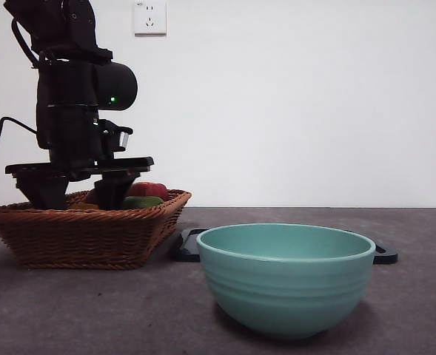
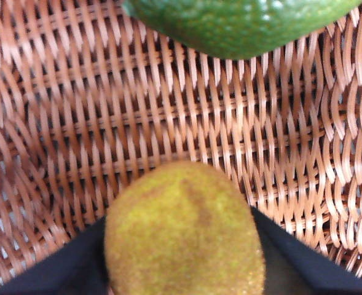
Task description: Pick up the wifruite, put it on the bowl, pick up the plate, put it on desk
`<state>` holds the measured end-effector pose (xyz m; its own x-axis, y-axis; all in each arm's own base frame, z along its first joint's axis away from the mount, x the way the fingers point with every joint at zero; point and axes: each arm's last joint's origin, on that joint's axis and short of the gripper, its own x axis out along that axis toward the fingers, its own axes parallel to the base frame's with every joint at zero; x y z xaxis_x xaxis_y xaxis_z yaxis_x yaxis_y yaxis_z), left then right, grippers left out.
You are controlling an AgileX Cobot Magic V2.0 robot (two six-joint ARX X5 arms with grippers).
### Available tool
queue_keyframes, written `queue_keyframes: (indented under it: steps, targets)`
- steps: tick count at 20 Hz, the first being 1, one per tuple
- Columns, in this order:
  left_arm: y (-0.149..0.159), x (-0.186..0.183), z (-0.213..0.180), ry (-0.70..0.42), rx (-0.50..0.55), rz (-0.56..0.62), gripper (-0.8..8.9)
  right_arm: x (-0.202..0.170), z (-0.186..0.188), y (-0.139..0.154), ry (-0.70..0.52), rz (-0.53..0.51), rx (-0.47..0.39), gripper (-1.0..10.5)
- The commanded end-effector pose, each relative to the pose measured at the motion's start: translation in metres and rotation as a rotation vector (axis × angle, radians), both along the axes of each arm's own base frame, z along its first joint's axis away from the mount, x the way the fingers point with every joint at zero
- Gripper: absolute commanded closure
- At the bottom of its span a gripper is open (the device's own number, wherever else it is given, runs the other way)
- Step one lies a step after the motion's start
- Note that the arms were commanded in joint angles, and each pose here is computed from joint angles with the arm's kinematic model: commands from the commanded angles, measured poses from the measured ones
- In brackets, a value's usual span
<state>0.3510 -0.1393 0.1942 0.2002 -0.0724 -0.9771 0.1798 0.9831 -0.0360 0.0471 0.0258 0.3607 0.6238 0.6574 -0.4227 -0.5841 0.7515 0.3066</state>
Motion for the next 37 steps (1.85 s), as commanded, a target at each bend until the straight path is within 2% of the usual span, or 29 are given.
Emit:
queue_keyframes:
  steps: [1,4,9,15,20,26,30,37]
  targets:
    - [-0.004,0.005,0.000,-0.008,0.005,-0.012,6.33,-0.001,0.005,0.000,-0.021,0.008,0.007,3.6]
    - [-0.004,0.008,0.012,-0.010,0.005,-0.019,6.32,-0.001,0.005,0.000,-0.022,0.007,0.006,3.6]
    - [-0.004,0.000,0.059,-0.049,-0.006,-0.052,6.33,-0.001,0.005,0.000,-0.022,0.007,0.006,3.6]
    - [-0.001,-0.047,0.124,-0.147,-0.055,-0.102,6.33,-0.001,0.005,0.000,-0.024,0.009,0.004,3.6]
    - [-0.021,-0.097,0.161,-0.218,-0.113,-0.199,6.32,-0.002,0.005,0.000,-0.022,0.009,0.004,3.6]
    - [-0.064,-0.135,0.164,-0.200,-0.154,-0.331,6.32,-0.008,0.000,-0.002,0.031,0.011,-0.012,3.6]
    - [-0.090,-0.154,0.164,-0.217,-0.202,-0.397,6.32,-0.017,-0.001,-0.004,0.013,0.010,-0.008,3.6]
    - [-0.124,-0.174,0.149,-0.168,-0.198,-0.480,6.32,-0.035,0.004,-0.008,0.009,0.003,-0.011,3.6]
